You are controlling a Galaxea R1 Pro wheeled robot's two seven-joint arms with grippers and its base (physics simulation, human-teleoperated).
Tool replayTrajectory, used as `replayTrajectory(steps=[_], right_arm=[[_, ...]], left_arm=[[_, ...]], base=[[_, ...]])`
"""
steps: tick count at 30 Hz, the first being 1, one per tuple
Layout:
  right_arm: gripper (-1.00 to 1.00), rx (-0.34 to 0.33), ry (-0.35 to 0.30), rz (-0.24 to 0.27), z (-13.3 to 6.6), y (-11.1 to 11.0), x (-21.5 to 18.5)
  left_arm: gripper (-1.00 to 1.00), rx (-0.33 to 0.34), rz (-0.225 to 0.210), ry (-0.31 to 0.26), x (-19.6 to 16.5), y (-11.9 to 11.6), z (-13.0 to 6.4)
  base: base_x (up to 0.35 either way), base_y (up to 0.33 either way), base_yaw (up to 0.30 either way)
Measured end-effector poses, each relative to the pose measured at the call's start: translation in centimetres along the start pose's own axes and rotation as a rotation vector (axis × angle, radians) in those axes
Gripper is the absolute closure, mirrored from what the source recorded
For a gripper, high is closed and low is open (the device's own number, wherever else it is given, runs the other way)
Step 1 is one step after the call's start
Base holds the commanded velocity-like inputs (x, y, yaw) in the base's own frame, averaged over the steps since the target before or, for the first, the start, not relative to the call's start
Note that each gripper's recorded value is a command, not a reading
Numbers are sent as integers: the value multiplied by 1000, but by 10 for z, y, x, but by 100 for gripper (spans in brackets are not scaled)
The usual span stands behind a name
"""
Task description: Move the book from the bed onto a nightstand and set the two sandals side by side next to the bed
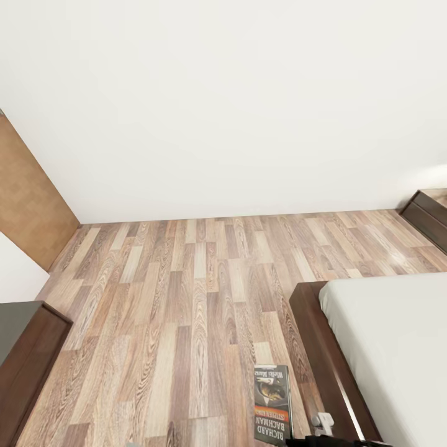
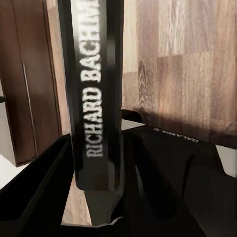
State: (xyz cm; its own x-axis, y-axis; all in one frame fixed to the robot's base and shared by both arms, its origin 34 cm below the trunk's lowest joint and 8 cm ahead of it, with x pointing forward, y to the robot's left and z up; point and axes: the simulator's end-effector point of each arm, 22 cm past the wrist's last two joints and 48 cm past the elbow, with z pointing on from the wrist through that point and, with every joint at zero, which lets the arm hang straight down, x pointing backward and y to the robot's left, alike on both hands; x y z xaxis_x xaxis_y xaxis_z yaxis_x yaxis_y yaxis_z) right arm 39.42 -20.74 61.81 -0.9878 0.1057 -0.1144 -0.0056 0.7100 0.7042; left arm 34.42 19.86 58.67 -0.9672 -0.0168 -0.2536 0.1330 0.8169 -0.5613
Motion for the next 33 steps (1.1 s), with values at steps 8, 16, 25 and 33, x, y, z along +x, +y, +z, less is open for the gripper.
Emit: replayTrajectory(steps=[8, 16, 25, 33], right_arm=[[100, 1, -1, -23, 0, 0, 0], [100, 4, -10, -33, 0, -1, 0], [100, 5, -22, -44, -2, 0, -5], [100, 5, -33, -56, -4, 2, -10]], left_arm=[[-100, 12, -4, 0, 2, -8, 5], [-100, 11, -11, 7, 10, -9, 3], [-100, -35, -5, -4, 6, -1, 4], [-100, -124, -4, -16, 1, 7, 10]], base=[[0, 0, 0], [0, 0, 0], [0, 0, 0], [0, 0, 0]])
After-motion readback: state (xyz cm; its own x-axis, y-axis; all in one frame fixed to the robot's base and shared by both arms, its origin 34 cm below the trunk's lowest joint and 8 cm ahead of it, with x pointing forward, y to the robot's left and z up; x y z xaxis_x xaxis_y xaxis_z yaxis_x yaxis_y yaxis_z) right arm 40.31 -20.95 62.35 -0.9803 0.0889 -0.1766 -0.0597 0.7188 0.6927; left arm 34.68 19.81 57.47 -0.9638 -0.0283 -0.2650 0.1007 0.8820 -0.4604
